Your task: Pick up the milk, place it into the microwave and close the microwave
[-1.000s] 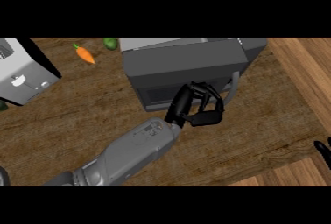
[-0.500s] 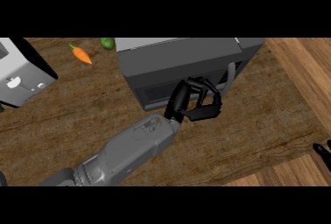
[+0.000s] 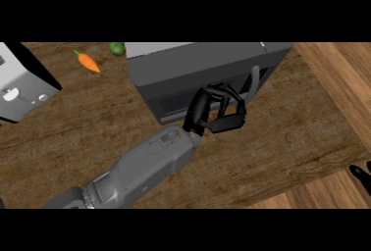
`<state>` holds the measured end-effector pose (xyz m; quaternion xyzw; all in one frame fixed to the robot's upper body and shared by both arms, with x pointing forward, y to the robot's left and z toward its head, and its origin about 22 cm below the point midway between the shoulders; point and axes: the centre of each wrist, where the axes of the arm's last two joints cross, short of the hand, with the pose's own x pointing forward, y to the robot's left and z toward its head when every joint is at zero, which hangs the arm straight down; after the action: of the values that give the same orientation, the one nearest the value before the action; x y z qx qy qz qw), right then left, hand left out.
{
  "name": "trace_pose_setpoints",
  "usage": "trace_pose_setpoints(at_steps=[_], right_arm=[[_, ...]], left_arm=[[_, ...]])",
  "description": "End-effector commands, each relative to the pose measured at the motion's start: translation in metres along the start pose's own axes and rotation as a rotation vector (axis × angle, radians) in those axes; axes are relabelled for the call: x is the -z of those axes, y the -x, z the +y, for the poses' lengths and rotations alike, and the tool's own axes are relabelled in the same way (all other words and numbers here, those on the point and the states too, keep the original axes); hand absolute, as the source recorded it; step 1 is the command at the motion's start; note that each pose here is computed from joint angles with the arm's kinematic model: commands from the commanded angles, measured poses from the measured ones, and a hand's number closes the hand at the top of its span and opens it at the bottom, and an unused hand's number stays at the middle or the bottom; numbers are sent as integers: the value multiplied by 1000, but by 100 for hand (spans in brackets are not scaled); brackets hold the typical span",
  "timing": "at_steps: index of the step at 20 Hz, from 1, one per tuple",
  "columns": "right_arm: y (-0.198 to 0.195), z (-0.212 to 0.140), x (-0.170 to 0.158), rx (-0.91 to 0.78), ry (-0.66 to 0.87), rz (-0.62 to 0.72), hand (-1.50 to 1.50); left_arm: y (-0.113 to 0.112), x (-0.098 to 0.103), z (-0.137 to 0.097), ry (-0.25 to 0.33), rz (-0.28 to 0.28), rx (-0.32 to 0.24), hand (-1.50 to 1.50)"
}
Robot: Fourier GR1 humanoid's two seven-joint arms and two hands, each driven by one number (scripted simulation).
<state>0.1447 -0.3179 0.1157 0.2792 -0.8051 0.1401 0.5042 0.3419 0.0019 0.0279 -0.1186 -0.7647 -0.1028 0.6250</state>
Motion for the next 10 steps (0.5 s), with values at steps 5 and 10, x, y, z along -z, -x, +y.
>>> trace_pose_setpoints(at_steps=[5, 10], right_arm=[[-2, 4, 3, 24, -19, -10, -150], [-7, 2, 3, 11, -30, 10, -150]], left_arm=[[-3, 20, 17, -114, -27, 25, 150], [-7, 23, 17, -130, -38, 10, 150]])
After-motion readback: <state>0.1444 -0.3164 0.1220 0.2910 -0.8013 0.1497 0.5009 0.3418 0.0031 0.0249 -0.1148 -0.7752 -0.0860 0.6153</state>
